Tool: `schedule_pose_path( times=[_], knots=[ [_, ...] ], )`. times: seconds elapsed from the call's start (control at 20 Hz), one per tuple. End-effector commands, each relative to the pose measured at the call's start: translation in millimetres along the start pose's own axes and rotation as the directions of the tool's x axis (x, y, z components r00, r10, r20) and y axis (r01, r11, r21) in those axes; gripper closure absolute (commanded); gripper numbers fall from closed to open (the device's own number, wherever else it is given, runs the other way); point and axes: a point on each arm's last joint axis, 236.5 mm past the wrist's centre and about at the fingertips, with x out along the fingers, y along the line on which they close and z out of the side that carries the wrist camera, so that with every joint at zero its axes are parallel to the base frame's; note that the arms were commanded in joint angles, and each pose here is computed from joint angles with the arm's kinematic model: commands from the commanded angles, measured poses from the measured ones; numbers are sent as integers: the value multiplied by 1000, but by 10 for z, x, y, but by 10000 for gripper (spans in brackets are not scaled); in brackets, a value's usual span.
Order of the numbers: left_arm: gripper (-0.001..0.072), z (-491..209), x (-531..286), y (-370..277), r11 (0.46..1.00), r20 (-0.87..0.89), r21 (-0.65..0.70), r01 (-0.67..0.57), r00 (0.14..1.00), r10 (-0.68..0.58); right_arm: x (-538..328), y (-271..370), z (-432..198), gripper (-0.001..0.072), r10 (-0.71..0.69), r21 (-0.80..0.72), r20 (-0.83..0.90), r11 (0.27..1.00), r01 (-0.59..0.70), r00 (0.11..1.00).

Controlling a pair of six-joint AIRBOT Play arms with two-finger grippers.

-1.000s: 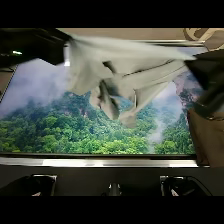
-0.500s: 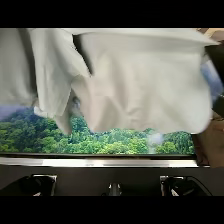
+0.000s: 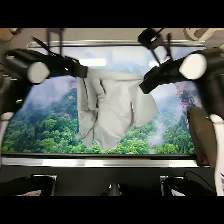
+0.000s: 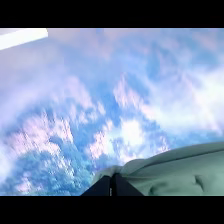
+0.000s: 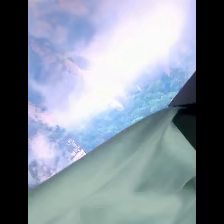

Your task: Fold the shirts.

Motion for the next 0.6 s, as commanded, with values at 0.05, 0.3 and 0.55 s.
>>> schedule_pose_path(
  times=[0.05, 0.3, 0.55],
  knots=[
    [645, -1191, 1048, -301, 991, -401, -119, 61, 910, -104, 1126, 572, -210, 692, 295, 208, -100, 940, -270, 950],
    [-13, -1419, 935, -165, 990, -515, -27, 137, 847, -132, 1069, 467, -298, 157, 314, 200, -111, 936, -289, 943],
    [225, -1530, 242, 877, 997, -576, -69, -31, 818, -14, 208, -104, -1041, 164, 155, 122, -362, 986, -118, 919]
  ],
)
